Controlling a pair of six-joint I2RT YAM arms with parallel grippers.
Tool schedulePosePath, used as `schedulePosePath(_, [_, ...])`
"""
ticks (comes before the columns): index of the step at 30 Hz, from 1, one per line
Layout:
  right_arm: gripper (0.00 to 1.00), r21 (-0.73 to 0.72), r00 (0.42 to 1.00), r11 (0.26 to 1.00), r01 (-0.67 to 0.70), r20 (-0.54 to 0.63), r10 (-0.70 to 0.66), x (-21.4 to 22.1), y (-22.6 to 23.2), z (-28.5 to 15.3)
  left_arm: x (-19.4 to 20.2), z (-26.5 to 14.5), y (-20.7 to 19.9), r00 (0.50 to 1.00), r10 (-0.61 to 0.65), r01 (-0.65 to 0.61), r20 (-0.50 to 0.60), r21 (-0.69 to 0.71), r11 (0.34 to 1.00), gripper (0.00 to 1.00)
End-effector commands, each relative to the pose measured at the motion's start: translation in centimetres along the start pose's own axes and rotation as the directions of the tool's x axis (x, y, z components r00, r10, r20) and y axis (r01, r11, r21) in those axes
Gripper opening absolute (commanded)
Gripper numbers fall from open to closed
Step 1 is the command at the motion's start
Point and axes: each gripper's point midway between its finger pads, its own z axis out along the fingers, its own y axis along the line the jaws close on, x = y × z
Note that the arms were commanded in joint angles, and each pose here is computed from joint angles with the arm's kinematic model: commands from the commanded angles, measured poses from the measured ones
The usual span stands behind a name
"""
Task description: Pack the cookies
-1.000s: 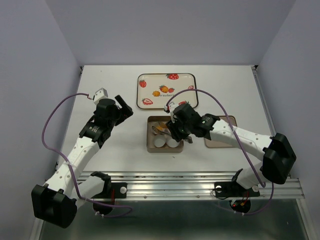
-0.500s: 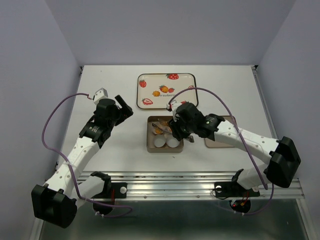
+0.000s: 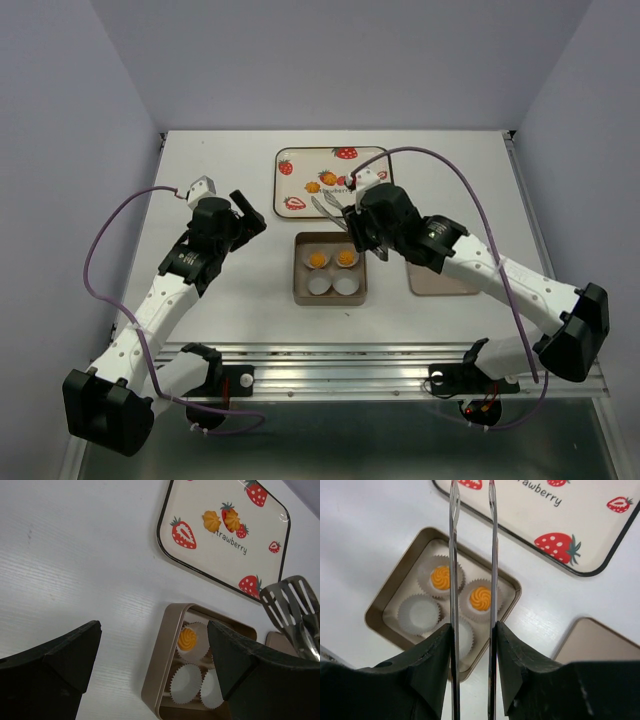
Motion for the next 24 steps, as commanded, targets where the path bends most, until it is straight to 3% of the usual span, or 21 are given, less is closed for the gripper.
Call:
schedulePosePath(1, [0.45, 0.086, 0.993, 0.995, -0.058, 0.107, 0.049, -4.7, -3.4, 1.6, -1.2, -0.3, 0.0, 0.999, 0.004, -0.004, 0.049, -0.001, 1.000, 0.99])
schedulePosePath(10, [0.45, 0.093, 0.997, 0.993, -0.071, 0.023, 0.070, -4.4, -8.1, 8.0, -0.9, 0.5, -0.5, 0.999, -0.002, 0.001, 0.039, 0.008, 1.000, 0.99])
schedulePosePath(24, [0.49, 0.048, 0.996, 0.998, -0.037, -0.085, 0.041, -2.3, -9.2, 14.3, -1.3, 1.2, -0.5, 0.999, 0.008, -0.007, 0.042, -0.016, 1.000, 0.99])
